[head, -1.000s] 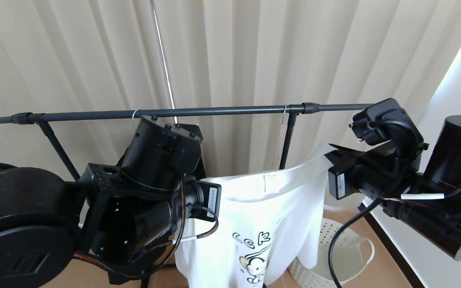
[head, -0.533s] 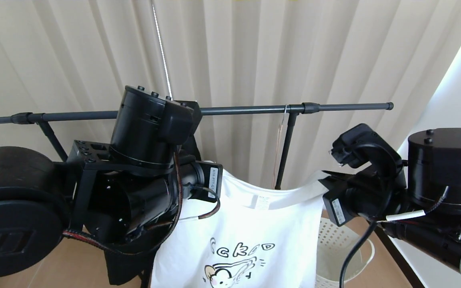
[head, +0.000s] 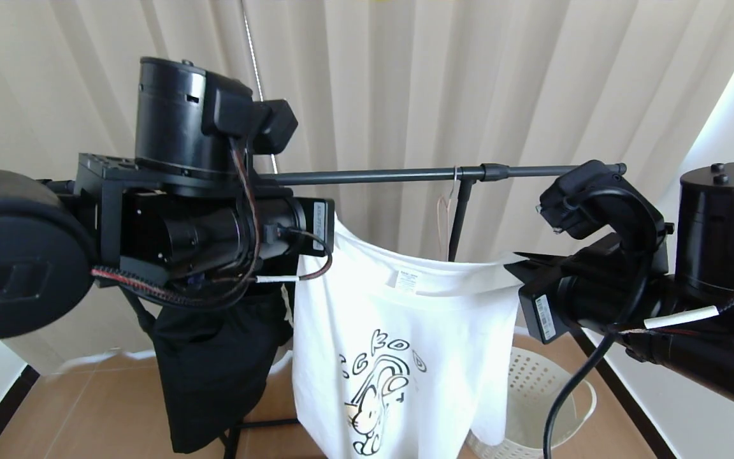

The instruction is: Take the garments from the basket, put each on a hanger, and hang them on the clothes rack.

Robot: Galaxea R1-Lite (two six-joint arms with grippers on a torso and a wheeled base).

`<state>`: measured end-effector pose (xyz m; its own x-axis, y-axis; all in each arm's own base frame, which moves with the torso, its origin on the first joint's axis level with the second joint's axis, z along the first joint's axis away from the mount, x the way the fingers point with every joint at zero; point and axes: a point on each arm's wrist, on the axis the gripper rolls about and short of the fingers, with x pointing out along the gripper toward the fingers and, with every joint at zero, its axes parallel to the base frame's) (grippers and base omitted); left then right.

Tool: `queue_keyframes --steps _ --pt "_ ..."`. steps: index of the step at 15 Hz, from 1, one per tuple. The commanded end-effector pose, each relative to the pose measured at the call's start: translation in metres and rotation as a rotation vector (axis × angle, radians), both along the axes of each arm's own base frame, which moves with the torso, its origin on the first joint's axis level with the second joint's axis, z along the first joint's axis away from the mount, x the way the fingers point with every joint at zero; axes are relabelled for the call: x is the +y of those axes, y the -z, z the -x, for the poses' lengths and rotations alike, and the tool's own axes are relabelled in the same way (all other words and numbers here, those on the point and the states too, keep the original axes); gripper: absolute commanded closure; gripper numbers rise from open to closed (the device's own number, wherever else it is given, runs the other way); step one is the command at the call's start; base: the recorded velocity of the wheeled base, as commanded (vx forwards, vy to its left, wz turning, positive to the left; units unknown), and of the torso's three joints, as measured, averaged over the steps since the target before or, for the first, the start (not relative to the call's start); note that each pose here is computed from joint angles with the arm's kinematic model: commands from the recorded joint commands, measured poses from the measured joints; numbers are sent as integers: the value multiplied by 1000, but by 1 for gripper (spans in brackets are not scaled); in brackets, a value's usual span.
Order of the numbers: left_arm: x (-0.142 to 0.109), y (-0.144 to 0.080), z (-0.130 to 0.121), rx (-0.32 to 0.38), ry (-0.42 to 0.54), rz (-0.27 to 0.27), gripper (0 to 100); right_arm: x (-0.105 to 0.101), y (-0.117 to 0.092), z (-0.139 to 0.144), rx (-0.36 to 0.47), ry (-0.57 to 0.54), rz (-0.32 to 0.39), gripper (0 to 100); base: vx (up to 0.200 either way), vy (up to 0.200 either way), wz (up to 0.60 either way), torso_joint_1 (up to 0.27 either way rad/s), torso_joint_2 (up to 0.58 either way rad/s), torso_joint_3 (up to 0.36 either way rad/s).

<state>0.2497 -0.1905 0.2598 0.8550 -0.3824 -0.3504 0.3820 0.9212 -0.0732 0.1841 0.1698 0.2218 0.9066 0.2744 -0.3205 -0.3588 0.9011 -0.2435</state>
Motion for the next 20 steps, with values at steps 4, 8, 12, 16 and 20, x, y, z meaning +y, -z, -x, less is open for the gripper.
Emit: queue_keyframes --steps 4,8,12,16,20 --pt "-3 -25 -27 -56 128 80 100 32 -4 31 23 -148 -82 100 0 0 0 0 0 0" --pt "-10 -43 -40 -107 227 136 100 69 -6 55 117 -237 -219 100 0 0 0 0 0 0" --pt "-13 -48 -44 -107 339 175 100 102 -3 55 206 -223 -368 100 0 0 0 0 0 0" --pt "-7 -50 -47 -107 341 183 100 98 -9 52 197 -200 -399 100 0 0 0 0 0 0" --pt "12 -55 -48 -113 210 150 100 68 -12 28 130 -112 -318 100 0 0 0 0 0 0"
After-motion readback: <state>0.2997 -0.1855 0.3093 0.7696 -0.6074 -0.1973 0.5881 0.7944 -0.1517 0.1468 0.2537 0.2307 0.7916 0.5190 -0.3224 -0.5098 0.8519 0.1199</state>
